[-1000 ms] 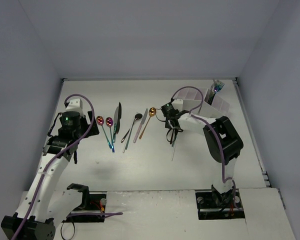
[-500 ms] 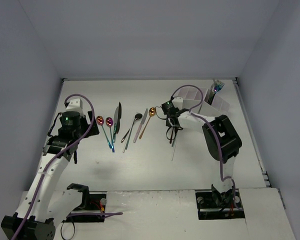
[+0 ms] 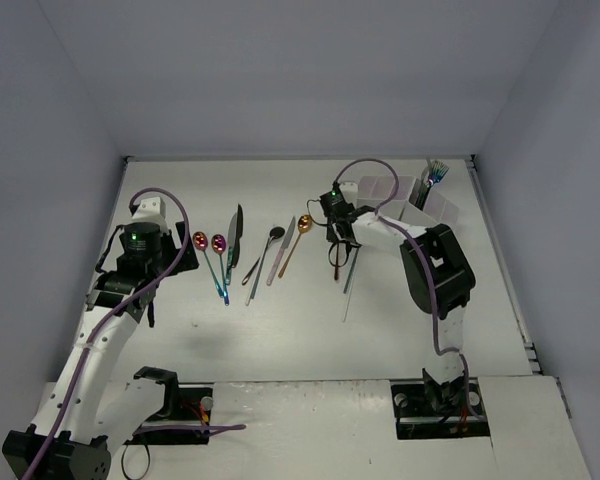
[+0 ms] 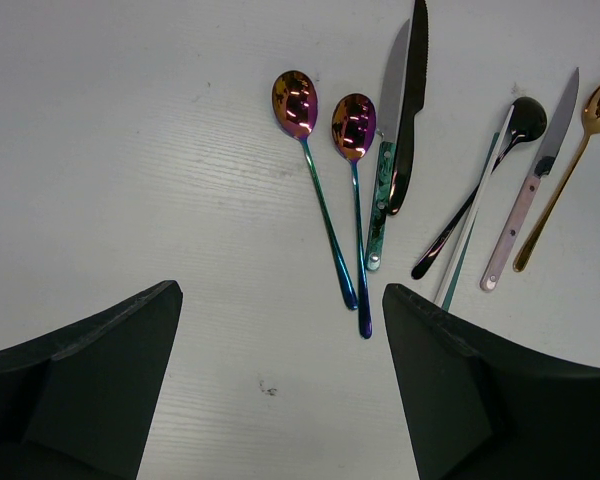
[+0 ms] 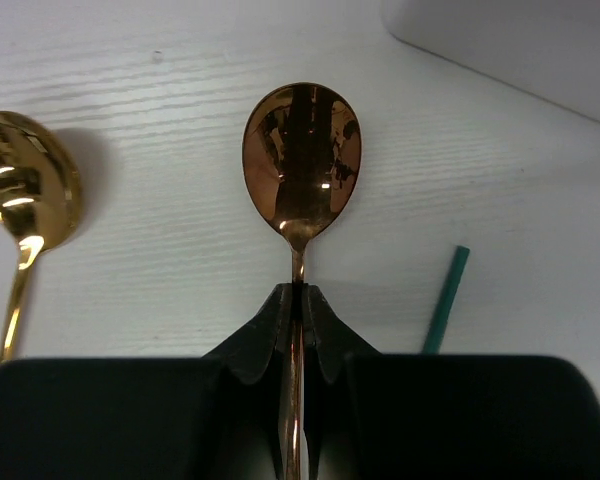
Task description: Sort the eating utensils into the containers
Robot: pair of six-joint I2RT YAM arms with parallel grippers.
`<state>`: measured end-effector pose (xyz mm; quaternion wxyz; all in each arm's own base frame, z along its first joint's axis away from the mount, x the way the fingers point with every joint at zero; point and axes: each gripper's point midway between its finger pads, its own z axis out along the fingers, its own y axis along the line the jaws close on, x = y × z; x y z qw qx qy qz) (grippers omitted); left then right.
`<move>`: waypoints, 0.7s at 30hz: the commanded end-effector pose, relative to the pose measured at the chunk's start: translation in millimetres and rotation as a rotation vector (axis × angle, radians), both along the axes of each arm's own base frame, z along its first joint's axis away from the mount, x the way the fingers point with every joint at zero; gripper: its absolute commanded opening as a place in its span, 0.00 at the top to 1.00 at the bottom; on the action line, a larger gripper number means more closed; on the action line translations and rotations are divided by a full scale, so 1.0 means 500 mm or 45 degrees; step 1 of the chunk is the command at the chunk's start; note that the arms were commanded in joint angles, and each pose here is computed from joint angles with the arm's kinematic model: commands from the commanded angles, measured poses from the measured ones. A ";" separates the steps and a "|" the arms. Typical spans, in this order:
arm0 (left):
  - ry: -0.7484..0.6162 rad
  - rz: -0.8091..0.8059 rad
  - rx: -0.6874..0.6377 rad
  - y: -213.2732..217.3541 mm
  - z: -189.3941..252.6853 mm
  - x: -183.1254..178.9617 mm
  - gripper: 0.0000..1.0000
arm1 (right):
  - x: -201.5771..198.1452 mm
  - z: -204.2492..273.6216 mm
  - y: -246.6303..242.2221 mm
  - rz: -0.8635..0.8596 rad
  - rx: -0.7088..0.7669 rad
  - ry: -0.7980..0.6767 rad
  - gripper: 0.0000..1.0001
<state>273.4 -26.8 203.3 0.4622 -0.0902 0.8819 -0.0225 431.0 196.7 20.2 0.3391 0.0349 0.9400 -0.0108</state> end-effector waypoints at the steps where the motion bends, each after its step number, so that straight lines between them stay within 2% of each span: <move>1: -0.042 0.006 -0.003 0.002 0.017 0.012 0.21 | 0.062 0.241 0.048 0.094 0.107 -0.310 1.00; 5: -0.044 0.008 -0.002 0.003 0.017 0.011 0.21 | 0.087 0.386 0.013 0.056 0.060 -0.526 1.00; 7: -0.044 0.008 -0.002 0.003 0.017 0.011 0.21 | 0.096 0.464 -0.044 -0.015 -0.036 -0.649 1.00; 14: -0.050 0.010 -0.006 0.003 0.020 0.010 0.21 | 0.146 0.650 -0.248 -0.269 -0.036 -1.080 1.00; 21: -0.051 0.006 -0.011 0.001 0.020 0.010 0.21 | 0.182 0.688 -0.341 -0.350 -0.110 -1.303 1.00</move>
